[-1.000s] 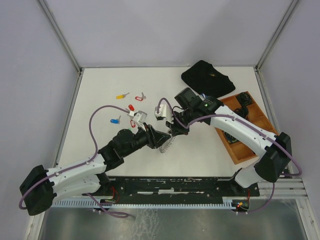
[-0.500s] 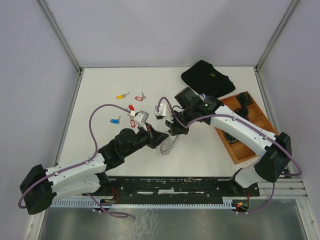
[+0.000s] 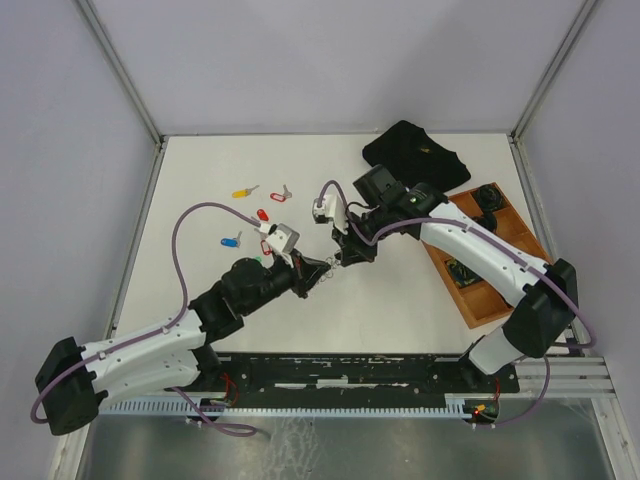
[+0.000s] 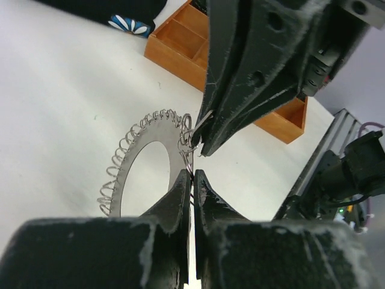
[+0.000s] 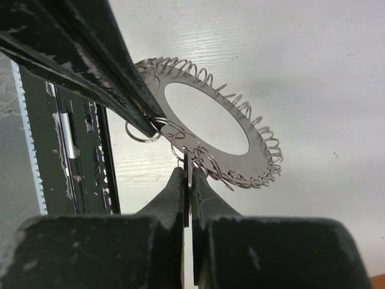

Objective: Remove the keys from the keyring

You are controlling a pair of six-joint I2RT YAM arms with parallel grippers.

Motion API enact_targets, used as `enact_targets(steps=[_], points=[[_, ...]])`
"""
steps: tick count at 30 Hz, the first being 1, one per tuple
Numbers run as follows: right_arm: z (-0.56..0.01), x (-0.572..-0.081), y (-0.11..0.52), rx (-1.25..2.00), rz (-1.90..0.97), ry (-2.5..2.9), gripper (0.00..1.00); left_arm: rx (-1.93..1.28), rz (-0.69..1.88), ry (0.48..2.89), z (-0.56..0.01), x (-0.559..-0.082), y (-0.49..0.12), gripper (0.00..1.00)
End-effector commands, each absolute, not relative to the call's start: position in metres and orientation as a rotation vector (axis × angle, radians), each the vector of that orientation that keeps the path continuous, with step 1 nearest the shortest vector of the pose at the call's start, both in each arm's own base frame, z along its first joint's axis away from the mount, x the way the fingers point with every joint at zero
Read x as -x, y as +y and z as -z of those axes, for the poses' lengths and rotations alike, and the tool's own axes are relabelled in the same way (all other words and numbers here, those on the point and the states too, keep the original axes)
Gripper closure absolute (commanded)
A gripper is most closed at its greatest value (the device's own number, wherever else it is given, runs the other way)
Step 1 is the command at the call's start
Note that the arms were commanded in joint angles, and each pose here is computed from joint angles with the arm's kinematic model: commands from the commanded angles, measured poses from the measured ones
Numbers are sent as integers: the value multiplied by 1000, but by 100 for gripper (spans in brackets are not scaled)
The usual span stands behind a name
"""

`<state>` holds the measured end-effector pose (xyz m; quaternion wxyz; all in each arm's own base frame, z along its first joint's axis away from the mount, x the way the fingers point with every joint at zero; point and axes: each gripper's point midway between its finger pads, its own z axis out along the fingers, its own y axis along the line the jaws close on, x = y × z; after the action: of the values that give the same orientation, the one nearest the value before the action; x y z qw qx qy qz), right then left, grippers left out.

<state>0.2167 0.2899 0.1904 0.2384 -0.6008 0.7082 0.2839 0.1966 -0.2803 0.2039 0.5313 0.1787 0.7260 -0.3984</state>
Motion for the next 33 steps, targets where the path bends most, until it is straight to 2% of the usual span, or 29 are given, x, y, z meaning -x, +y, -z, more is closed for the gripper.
enact_targets(steps=[1,9,17,33], points=[[-198,-233,288,1591,-787,2003,100,-576,796,1635,-209,-201,-273,97],[-197,-224,286,1651,-821,1987,100,-498,686,1528,-218,-210,-256,97],[-193,-216,289,1720,-826,1944,100,-441,708,1375,-233,-204,-257,97],[-184,-209,295,1822,-686,1896,100,-418,661,1345,-224,-204,-254,97]])
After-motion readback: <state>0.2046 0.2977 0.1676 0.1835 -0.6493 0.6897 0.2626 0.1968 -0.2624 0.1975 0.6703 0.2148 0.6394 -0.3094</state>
